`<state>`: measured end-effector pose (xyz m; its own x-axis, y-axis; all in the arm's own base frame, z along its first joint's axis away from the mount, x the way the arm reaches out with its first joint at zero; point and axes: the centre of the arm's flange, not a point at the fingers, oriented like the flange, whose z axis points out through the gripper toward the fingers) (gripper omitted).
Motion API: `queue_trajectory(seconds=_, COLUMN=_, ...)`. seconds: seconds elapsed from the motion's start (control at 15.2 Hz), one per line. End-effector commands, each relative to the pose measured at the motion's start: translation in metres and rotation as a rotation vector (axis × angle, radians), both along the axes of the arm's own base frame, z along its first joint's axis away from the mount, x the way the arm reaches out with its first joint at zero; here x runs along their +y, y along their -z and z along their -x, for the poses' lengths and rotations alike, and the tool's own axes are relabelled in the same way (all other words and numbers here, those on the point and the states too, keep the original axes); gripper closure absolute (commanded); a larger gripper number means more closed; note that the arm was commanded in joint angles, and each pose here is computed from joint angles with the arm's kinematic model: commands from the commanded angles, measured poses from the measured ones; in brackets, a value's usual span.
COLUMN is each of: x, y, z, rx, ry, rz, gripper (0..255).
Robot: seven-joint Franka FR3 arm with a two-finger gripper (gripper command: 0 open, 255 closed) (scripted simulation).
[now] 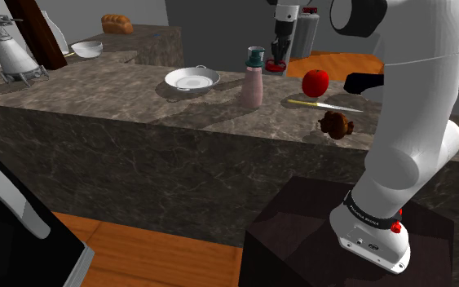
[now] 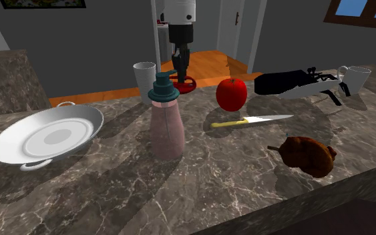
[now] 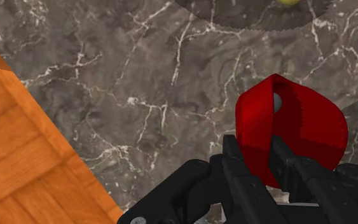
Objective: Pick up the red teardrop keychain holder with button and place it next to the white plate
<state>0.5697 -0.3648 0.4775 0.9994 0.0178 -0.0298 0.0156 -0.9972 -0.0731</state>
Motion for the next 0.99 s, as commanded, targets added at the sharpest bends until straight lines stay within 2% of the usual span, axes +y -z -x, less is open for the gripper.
queue_trajectory(seconds=0.0, x=0.0, y=-0.011, z=0.0, rx=0.0, ry=0.0, rz=0.0, gripper=255)
queue_trajectory(seconds=0.92, x=0.0, y=-0.085, z=0.0, rx=0.0, ry=0.0, rz=0.0, gripper=255)
